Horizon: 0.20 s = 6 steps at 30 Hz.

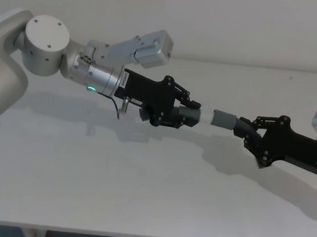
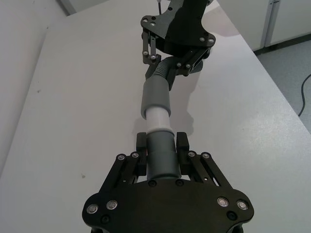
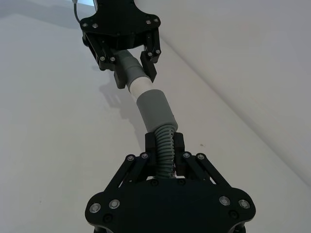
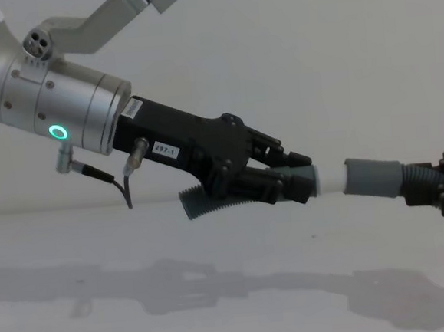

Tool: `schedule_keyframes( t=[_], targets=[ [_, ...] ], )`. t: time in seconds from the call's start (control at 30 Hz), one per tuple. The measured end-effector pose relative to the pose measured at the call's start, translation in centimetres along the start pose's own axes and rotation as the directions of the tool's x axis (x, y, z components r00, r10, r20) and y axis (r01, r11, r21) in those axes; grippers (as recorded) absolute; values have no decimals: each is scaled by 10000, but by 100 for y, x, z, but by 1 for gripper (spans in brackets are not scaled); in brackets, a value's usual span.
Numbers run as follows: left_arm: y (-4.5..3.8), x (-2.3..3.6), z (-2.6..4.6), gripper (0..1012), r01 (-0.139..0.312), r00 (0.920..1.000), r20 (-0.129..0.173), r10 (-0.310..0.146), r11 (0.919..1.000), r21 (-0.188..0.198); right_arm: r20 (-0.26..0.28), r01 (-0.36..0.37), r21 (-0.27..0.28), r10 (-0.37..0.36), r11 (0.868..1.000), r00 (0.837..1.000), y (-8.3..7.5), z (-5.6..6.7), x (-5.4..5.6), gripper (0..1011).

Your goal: Use both hands to pick up one end of the pipe from the table, align the ends, and insert them.

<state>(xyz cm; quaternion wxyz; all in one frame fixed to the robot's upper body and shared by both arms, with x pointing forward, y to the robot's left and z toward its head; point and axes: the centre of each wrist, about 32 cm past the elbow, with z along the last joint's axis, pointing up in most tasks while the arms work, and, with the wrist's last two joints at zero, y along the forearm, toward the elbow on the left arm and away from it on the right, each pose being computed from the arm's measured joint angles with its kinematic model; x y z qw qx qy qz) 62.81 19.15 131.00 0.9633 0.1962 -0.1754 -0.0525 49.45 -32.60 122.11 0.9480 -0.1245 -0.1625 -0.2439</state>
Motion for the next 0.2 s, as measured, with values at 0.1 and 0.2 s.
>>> schedule_keyframes(
  t=[0.1,0.2],
  targets=[
    [1,0,0,351,-4,10000,-1,4,10000,10,1,-2,0,2,10000,10000,0,-1,1,201],
    [2,0,0,351,-5,10000,-1,5,10000,18,4,-2,2,2,10000,10000,0,0,2,201]
  ],
)
